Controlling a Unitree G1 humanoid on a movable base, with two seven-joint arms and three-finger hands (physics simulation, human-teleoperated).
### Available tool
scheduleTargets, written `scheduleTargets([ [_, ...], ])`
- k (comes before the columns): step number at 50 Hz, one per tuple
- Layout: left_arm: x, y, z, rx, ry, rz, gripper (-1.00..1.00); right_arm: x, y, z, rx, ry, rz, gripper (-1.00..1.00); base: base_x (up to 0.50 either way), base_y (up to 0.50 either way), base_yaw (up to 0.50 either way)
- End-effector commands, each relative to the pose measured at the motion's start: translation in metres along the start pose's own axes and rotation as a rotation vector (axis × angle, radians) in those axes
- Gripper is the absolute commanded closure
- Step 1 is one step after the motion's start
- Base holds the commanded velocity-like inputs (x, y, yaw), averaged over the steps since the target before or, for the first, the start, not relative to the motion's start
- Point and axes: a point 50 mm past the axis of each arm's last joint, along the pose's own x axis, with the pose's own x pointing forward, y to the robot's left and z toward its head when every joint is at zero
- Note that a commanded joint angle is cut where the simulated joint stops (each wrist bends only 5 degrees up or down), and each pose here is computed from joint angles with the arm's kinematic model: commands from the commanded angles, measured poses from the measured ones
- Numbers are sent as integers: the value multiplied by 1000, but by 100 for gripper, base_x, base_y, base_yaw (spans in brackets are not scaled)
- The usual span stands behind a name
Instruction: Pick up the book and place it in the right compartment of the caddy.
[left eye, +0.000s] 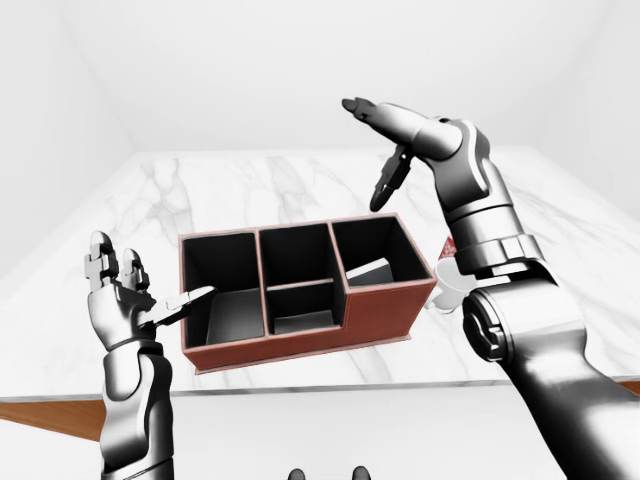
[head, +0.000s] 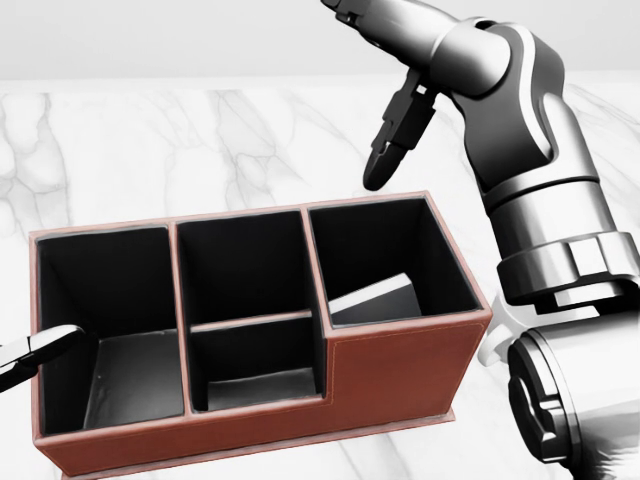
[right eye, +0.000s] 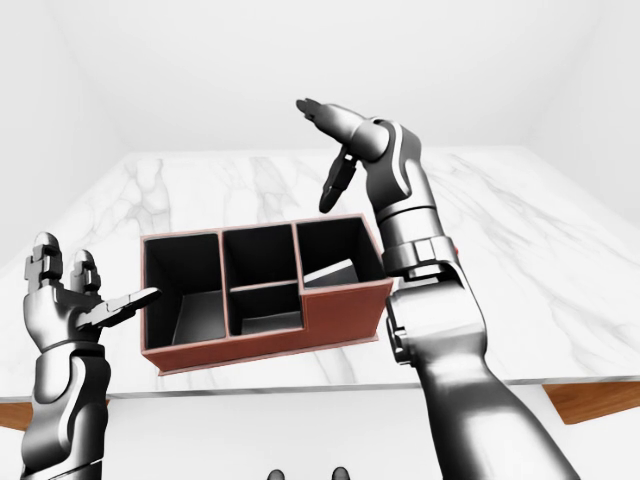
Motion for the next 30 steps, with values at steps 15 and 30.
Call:
scheduleTargets([
  [15, -1, 0, 0, 2, 0, 0, -100, -1, 2, -9, 82, -26, -65, -100, 0, 0, 0],
  [30, -1, 0, -1, 3, 0, -1, -100, 1, 2, -33, 266, 13, -276, -100, 0, 0, 0],
])
